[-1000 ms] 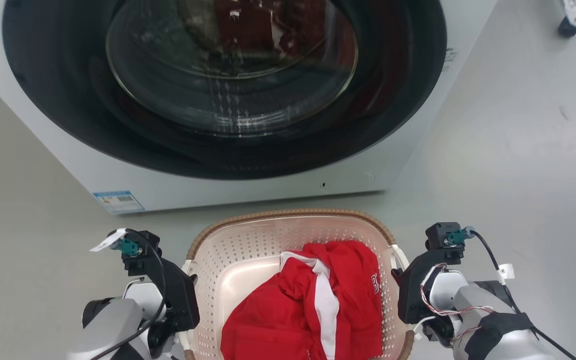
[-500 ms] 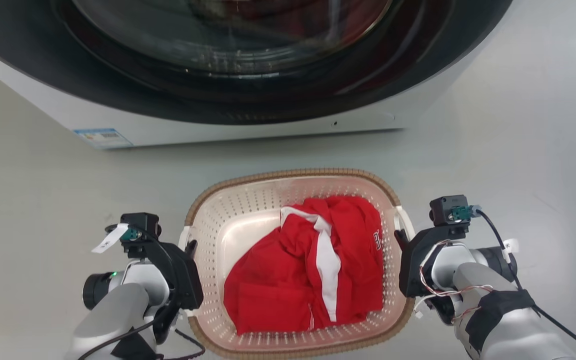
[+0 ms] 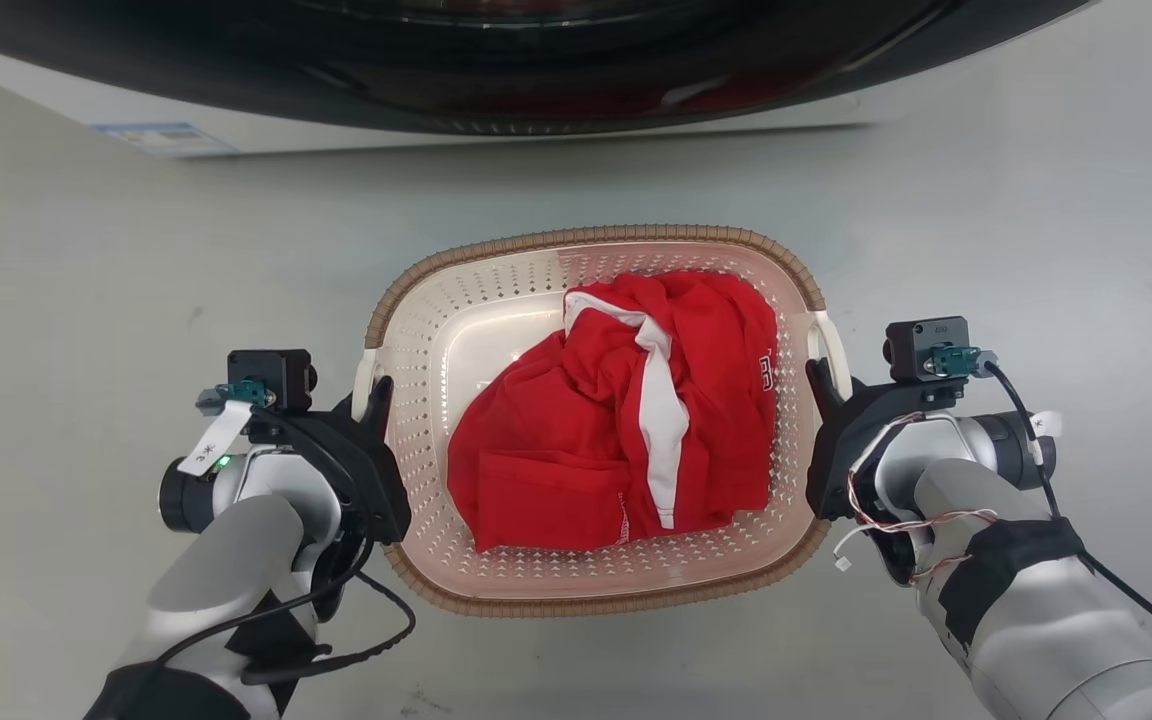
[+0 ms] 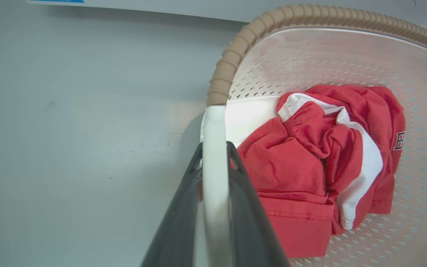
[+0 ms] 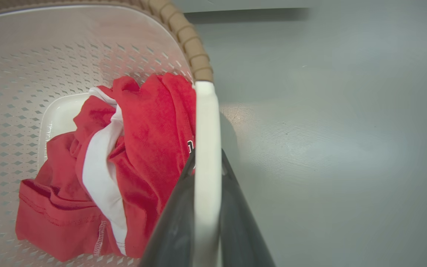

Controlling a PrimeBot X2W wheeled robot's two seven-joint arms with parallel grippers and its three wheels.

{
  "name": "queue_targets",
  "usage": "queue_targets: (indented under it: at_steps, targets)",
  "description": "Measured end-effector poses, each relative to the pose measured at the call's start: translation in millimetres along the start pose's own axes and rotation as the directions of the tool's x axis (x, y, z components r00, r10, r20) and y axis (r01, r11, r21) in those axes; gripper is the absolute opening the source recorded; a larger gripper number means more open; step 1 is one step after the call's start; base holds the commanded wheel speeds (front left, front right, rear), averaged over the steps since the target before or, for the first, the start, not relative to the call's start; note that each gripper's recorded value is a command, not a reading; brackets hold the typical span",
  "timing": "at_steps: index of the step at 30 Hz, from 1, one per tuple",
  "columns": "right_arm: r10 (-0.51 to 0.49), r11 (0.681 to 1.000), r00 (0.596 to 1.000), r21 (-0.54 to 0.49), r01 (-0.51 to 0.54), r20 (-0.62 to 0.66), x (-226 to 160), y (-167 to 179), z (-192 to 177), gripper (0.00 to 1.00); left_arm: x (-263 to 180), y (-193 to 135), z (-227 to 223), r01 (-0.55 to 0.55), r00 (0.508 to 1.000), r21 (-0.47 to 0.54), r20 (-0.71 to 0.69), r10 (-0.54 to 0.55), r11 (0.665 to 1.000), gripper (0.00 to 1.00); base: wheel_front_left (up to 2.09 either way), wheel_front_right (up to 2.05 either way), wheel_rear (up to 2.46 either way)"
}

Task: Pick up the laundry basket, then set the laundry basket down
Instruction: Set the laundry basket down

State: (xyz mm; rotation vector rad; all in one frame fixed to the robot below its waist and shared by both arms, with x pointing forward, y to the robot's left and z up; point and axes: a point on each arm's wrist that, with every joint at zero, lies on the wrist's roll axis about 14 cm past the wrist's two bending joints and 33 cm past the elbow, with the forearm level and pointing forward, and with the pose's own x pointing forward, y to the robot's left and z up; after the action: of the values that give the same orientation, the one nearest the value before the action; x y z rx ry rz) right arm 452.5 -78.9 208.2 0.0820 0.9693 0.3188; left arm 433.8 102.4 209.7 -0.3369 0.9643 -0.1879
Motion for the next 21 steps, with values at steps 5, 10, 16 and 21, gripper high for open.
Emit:
queue_targets:
  at_steps: [5, 10, 16, 21]
  targets:
    - [0.002, 1.0, 1.0, 0.002, -0.002, -0.017, 12.0, -0.5, -15.1, 0.0, 6.5, 9.6, -14.6, -0.02, 1.0, -0.009, -0.013, 0.02, 1.0, 0.0, 0.0, 0.0, 0.0]
    - [-0.022, 1.0, 1.0, 0.004, 0.022, -0.012, 20.3, -4.0, -21.8, 0.0, 13.1, 13.3, -20.9, -0.029, 0.999, -0.014, -0.022, 0.029, 0.999, 0.0, 0.0, 0.0, 0.0]
    - [-0.043, 0.999, 0.999, 0.003, 0.043, -0.014, 23.2, -10.4, -26.8, 0.0, 18.3, 11.1, -28.0, -0.018, 0.999, -0.014, -0.04, 0.018, 1.0, 0.0, 0.0, 0.0, 0.0]
    - [-0.051, 0.999, 0.999, 0.008, 0.052, -0.014, 23.9, -12.3, -30.4, 0.0, 19.9, 10.6, -32.4, -0.019, 0.999, -0.014, -0.051, 0.018, 1.0, 0.0, 0.0, 0.0, 0.0]
